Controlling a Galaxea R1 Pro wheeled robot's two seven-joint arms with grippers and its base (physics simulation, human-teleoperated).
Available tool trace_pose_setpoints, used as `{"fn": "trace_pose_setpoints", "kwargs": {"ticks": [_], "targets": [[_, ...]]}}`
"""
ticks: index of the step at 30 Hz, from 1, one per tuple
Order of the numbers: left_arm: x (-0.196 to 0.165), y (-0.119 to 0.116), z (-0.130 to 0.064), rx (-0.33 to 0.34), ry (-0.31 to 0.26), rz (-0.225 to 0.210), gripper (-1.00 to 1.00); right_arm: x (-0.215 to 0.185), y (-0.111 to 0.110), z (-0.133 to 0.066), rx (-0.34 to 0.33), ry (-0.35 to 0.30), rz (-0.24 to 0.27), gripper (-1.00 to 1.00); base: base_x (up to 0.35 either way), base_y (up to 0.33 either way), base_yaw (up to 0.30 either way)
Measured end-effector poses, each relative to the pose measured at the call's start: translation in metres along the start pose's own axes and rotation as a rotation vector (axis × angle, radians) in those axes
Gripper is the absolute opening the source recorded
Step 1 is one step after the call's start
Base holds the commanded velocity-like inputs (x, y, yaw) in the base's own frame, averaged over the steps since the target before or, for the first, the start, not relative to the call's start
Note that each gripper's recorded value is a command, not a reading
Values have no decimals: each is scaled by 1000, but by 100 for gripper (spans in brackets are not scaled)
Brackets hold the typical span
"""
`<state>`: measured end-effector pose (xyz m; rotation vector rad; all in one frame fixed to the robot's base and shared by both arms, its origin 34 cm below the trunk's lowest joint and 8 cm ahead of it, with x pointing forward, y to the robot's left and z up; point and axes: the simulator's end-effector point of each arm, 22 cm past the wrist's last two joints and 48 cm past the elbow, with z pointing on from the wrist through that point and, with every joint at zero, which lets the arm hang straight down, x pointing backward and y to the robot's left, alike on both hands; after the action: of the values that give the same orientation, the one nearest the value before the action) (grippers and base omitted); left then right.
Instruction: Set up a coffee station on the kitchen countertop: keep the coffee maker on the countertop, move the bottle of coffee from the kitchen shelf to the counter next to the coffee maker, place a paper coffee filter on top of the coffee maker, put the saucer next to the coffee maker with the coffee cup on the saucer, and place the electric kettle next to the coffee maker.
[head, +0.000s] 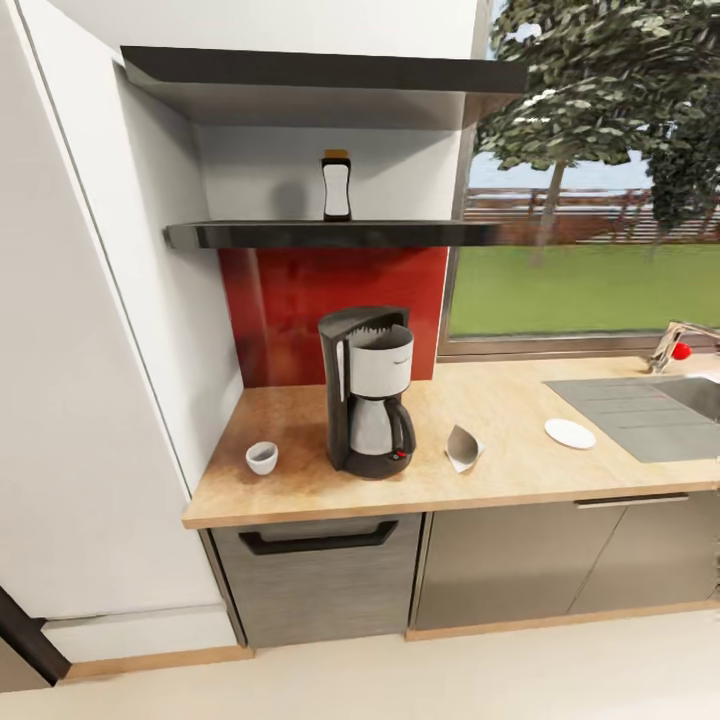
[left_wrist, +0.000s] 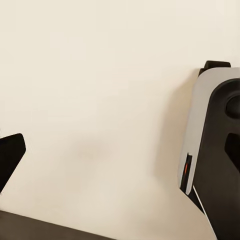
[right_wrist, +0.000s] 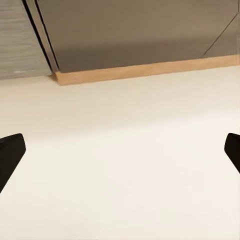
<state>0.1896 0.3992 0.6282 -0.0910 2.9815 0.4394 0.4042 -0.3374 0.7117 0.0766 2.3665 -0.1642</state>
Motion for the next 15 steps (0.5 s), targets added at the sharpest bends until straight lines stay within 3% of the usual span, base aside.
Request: {"fn": "trace_pose_setpoints", "kwargs": {"ticks": [10, 15], "targets": [[5, 5, 0, -5, 3, 2, 100, -3, -1, 0, 3, -8, 4, 100, 0, 0, -236], [12, 8, -1, -9, 10, 9, 100, -14, 0, 1, 2, -33, 5, 100, 0, 0, -69]]}}
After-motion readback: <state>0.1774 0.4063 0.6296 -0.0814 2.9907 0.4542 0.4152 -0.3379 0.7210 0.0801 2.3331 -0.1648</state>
